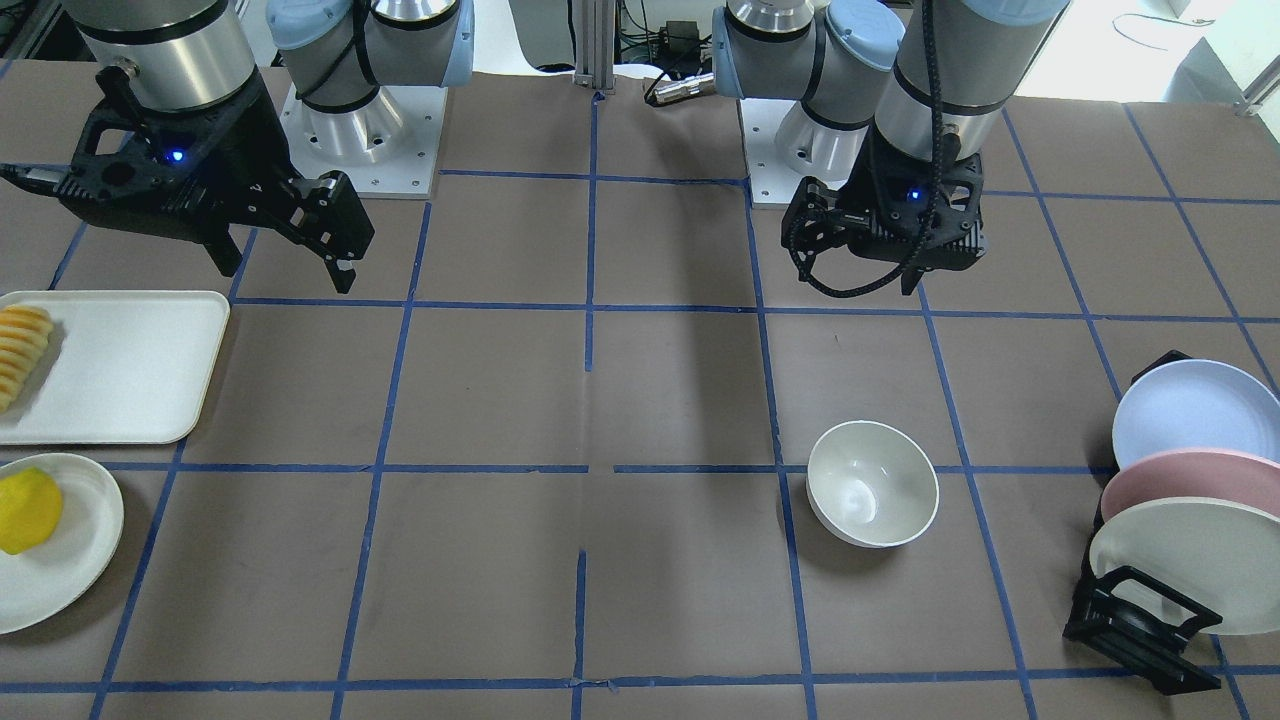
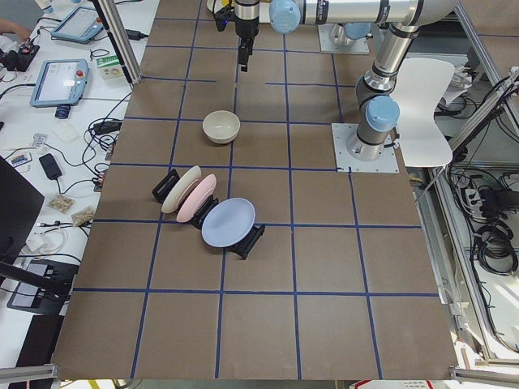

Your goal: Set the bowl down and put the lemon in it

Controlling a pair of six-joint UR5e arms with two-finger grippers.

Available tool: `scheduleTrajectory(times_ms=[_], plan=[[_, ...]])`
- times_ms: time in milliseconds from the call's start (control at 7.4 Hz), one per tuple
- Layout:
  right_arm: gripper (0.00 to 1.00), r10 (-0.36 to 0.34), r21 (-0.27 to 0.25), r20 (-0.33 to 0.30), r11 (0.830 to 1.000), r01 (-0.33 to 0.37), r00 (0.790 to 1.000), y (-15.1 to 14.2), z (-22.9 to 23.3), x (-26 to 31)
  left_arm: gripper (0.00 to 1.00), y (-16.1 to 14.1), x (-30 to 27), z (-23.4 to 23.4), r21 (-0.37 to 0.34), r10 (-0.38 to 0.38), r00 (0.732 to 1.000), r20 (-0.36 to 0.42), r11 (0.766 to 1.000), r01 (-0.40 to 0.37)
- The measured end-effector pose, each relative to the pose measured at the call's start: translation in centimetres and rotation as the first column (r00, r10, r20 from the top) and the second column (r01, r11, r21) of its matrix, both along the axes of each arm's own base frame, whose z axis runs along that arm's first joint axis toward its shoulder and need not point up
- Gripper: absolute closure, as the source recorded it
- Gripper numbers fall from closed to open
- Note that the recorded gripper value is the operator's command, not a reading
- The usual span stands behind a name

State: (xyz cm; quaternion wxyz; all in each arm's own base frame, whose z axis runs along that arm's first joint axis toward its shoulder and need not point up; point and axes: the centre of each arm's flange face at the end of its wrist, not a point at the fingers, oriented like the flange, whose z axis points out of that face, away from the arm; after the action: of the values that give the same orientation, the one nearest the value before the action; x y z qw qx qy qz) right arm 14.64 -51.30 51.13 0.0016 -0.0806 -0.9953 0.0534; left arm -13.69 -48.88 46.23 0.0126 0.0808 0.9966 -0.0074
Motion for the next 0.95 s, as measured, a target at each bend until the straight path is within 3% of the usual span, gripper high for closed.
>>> scheduleTrajectory(times_ms=[676, 946], plan=[[0.0, 0.008, -0.002, 0.002, 1.0, -0.008, 1.0, -0.2, 0.1, -0.2, 0.0, 0.1, 0.0, -0.1, 0.004, -0.001, 1.0, 0.0, 1.0, 0.001], [0.0, 0.045, -0.001, -0.015, 0.999, -0.045, 0.999, -1.2, 0.3, -3.7, 0.0, 0.0, 0.0, -0.2, 0.004, 0.001, 1.0, -0.001, 1.0, -0.001]])
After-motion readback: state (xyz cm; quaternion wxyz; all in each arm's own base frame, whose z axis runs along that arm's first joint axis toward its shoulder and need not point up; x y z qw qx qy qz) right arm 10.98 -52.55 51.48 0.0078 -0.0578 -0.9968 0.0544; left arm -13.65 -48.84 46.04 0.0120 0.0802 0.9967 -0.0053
